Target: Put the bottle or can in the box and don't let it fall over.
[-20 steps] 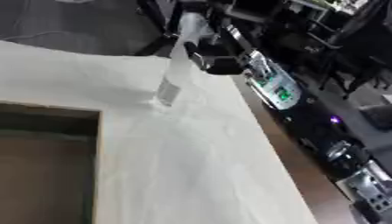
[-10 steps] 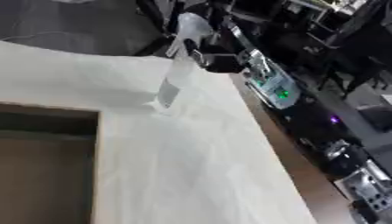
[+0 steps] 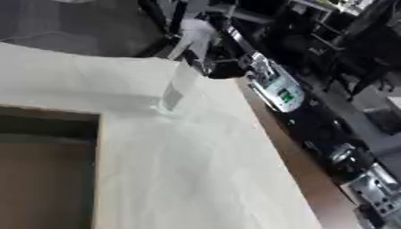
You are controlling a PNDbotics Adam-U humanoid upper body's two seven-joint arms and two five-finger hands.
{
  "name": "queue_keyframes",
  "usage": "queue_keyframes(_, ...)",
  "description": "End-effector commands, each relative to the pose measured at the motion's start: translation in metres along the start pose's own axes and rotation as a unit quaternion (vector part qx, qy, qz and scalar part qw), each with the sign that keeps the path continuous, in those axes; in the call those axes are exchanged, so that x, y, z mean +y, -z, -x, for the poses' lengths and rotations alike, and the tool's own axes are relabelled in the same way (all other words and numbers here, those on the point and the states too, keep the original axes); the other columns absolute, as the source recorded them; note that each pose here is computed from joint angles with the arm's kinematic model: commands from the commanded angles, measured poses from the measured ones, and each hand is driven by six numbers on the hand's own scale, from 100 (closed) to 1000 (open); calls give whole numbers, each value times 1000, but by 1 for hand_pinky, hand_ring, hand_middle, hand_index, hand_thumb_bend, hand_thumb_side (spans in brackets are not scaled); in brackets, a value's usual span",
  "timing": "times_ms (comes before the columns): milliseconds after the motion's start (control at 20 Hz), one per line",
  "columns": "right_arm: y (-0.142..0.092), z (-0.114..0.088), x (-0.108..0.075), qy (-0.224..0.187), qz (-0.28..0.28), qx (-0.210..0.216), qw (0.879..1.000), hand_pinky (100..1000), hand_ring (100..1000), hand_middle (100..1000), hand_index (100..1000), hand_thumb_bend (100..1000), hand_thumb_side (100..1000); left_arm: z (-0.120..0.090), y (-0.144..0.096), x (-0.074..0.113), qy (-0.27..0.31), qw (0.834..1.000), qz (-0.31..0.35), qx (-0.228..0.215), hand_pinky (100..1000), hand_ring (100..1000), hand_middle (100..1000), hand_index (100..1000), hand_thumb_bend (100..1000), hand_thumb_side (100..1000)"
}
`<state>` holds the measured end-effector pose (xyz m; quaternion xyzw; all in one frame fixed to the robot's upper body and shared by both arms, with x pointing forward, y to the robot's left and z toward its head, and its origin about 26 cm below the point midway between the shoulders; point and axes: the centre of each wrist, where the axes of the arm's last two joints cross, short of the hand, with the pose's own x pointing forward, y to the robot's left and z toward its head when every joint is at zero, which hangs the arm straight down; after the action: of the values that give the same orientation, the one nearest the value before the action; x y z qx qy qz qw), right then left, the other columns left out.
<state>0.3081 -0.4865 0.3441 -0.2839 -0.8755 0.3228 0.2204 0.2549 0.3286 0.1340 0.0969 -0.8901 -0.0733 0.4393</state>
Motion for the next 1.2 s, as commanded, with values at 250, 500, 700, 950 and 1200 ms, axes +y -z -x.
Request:
queue_keyframes(250,6,-6,-11,-6,5,-7,1000,840,577,465,498,251,100,6,-6,0,2,1000,3,23,631,356,767,850,152,880)
queue_keyframes(500,7,-6,-9,14,15,-10,1000,735,453,343,355,280,100,6,-6,0,1,1000,5,26,630,355,767,849,153,879)
queue_keyframes(700,8,-7,-7,32,23,-13,999,654,356,278,270,344,100,6,-6,1,2,1000,5,27,630,355,767,850,155,879)
queue_keyframes(950,8,-7,-5,52,23,-5,998,599,296,244,222,342,100,5,-5,2,3,1000,4,28,630,355,767,850,156,877)
queue_keyframes(1200,11,-8,-9,58,45,20,997,569,258,202,179,339,100,6,-6,4,3,1000,2,31,630,355,766,849,156,874)
